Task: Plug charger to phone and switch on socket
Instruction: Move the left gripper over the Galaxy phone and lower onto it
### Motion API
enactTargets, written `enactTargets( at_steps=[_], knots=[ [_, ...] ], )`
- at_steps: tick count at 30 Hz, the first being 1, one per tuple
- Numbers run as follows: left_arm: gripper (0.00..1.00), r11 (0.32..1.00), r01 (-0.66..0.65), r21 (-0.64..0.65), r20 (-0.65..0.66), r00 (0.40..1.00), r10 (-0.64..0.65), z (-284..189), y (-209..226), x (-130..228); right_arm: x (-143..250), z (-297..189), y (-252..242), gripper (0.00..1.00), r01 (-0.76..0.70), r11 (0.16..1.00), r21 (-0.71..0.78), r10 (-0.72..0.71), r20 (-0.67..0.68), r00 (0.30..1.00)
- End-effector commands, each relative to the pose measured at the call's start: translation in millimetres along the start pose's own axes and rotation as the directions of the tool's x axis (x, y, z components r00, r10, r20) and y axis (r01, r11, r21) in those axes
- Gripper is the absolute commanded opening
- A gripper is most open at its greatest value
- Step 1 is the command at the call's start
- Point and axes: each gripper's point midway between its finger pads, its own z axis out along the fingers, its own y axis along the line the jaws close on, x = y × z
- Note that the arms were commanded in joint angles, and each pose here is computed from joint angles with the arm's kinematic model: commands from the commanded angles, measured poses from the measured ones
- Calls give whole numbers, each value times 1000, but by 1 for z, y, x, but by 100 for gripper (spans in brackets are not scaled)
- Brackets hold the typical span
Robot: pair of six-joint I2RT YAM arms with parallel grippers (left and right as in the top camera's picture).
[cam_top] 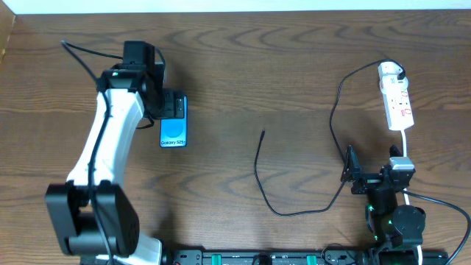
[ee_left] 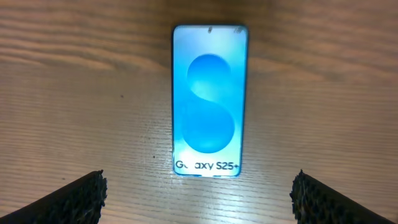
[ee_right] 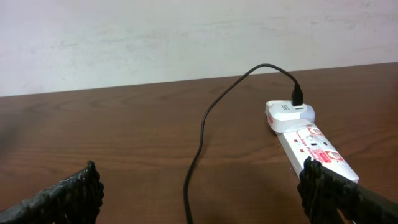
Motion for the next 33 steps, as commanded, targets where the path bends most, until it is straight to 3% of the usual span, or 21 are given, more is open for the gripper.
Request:
enactTargets(
  at_steps=[1,9,10,11,12,13,14,15,33],
  knots=[
    [95,999,14,-47,-17,1000,-15,7,9,-3,0,0,0,99,-10,1000,1,10,1,1000],
    [95,999,13,-49,-36,999,-15,13,9,0,0,0,0,99,-10,1000,1,10,1,1000],
    [86,999,13,-50,-41,999,-15,12,9,1,0,0,0,99,-10,1000,1,10,1,1000],
    [54,999,12,-51,-43,999,-15,12,10,1,0,0,0,99,-10,1000,1,10,1,1000],
    [39,999,13,-50,-37,999,-15,13,9,0,0,0,0,99,-10,1000,1,10,1,1000],
    [37,999,14,-44,-34,999,-15,13,8,-1,0,0,0,99,-10,1000,1,10,1,1000],
    [63,999,14,-37,-32,999,-15,13,7,-1,0,0,0,99,-10,1000,1,10,1,1000],
    [98,999,15,-30,-29,999,-16,13,6,-2,0,0,0,99,-10,1000,1,10,1,1000],
    [98,999,28,-32,-85,996,-31,32,5,1,0,0,0,99,-10,1000,1,10,1,1000]
  ],
)
